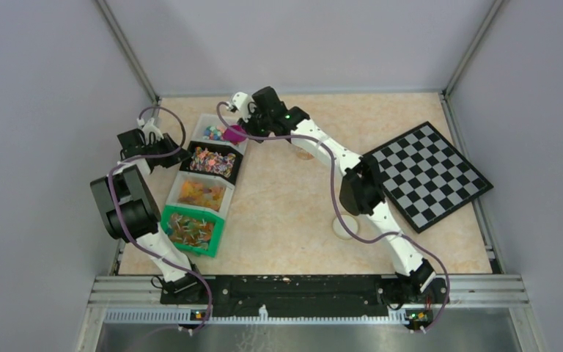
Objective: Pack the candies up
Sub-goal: Scoop the fake candies from the storage box.
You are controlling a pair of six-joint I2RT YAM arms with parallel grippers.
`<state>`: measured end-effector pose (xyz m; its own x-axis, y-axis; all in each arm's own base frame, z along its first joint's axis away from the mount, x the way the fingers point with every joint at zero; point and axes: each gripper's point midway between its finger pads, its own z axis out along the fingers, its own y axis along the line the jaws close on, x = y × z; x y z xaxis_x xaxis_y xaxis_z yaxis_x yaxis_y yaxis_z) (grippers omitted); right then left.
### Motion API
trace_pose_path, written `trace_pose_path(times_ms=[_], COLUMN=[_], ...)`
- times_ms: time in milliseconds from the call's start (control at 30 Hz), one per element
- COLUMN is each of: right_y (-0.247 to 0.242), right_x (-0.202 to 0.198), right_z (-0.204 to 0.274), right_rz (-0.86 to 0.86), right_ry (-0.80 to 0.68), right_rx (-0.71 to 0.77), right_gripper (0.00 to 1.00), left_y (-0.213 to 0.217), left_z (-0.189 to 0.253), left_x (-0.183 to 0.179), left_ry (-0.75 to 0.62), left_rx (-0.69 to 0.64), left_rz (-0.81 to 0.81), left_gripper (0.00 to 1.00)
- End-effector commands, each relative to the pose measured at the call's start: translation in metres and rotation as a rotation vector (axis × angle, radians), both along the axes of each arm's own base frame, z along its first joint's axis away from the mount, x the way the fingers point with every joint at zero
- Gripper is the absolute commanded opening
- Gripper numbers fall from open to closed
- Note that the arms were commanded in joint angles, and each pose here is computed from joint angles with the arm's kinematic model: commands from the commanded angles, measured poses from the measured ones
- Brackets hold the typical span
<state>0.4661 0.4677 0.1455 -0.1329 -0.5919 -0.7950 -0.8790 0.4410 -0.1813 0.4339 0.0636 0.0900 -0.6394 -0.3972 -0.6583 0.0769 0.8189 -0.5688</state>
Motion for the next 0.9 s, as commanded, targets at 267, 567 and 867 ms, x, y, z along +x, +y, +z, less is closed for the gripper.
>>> trace_pose_path(times_ms=[267, 567, 867], right_y=[-0.030, -0.032, -0.045], right_x=[-0.021, -0.015, -0.025], right_z=[0.111, 0.109, 0.098], right_rz=[0.040, 0.026, 0.020], right_ry=[-0.110, -0.087, -0.021], right_rx=[0.037, 0.064, 0.016], right_gripper=[0.00, 0.00, 0.00], left_y=[-0.018, -0.032, -0.047], left_z=[0.028, 0.026, 0.036], left_x=[0.000, -0.004, -0.008], left_ry=[-0.125, -0.129, -0.202], left_rx=[0.002, -0.004, 0.028], left_rz=[-0.121, -0.192, -0.273], left_gripper=[0.04, 0.00, 0.00])
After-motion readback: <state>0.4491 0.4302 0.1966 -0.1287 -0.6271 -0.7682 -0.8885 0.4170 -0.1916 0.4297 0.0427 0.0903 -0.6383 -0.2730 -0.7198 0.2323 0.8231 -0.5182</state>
